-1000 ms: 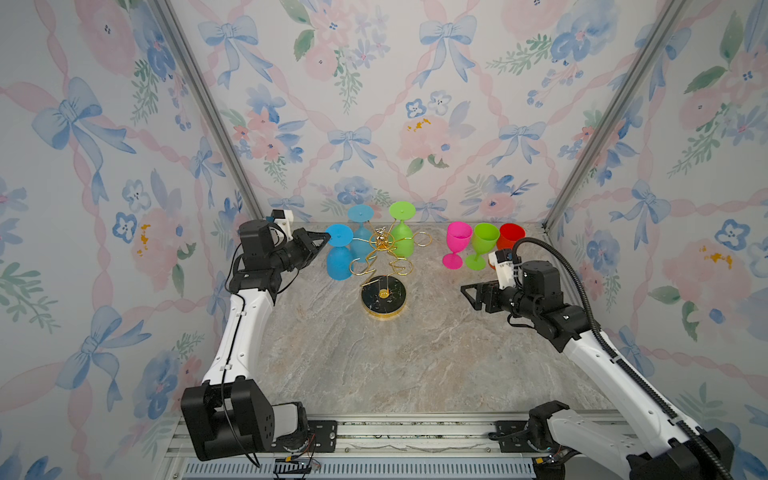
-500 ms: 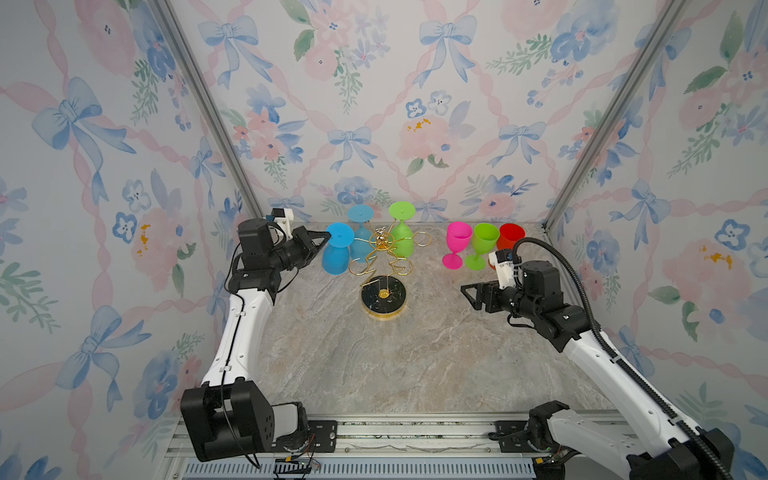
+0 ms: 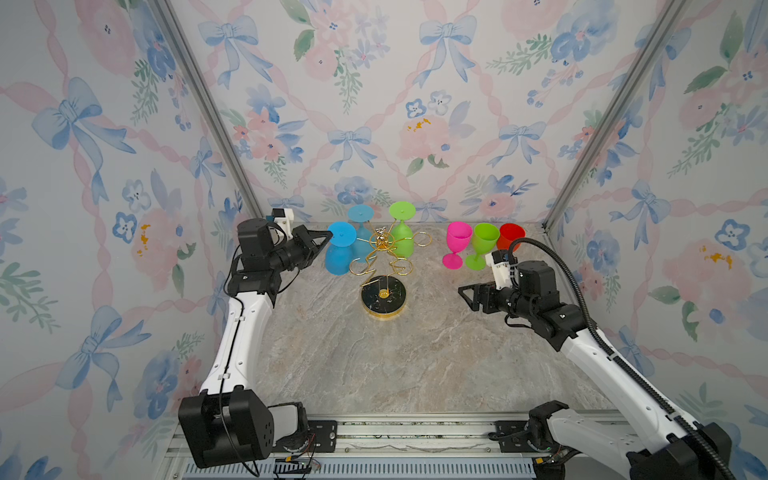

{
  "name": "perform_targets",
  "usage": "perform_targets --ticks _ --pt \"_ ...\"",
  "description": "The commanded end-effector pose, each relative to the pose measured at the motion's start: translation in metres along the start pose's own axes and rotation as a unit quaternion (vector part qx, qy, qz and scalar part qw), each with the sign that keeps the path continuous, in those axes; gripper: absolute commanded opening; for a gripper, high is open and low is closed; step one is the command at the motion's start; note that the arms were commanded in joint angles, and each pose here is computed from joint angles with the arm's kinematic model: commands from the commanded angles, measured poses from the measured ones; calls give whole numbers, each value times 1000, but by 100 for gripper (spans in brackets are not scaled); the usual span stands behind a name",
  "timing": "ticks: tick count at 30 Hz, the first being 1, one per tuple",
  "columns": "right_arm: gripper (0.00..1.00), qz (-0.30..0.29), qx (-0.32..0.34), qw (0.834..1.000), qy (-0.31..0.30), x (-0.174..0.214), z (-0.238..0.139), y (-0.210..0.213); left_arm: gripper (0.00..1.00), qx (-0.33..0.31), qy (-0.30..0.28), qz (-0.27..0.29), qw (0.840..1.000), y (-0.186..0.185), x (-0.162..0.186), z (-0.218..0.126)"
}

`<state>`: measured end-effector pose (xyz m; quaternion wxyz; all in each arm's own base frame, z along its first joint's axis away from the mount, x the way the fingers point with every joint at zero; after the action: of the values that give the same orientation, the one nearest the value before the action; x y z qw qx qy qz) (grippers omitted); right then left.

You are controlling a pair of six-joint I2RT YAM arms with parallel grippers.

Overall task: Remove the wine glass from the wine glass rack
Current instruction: 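Close the left gripper on the blue glass's foot on the rack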

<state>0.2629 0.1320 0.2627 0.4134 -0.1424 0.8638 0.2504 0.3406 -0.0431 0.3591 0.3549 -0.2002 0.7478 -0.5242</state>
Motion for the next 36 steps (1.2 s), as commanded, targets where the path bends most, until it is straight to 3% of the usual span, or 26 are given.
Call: perform_targets --ticks 1,36 --pt "82 -2 -1 1000 -10 -9 1 5 0 17 -21 12 1000 -21 -1 -8" --pt "82 -11 10 1000 -8 -8 -4 6 0 4 -11 1 1000 -27 10 21"
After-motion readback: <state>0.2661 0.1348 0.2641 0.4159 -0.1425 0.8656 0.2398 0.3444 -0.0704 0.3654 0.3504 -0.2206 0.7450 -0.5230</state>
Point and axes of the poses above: each gripper's point midway between its finger pads, its own z axis out along the fingers, its own y axis along the line the jaws close on, x = y × z, the point moved 6 cm from there along -z, back along the fingers, and after that the axes turned 5 degrees about -z, right-handed, at the moved point
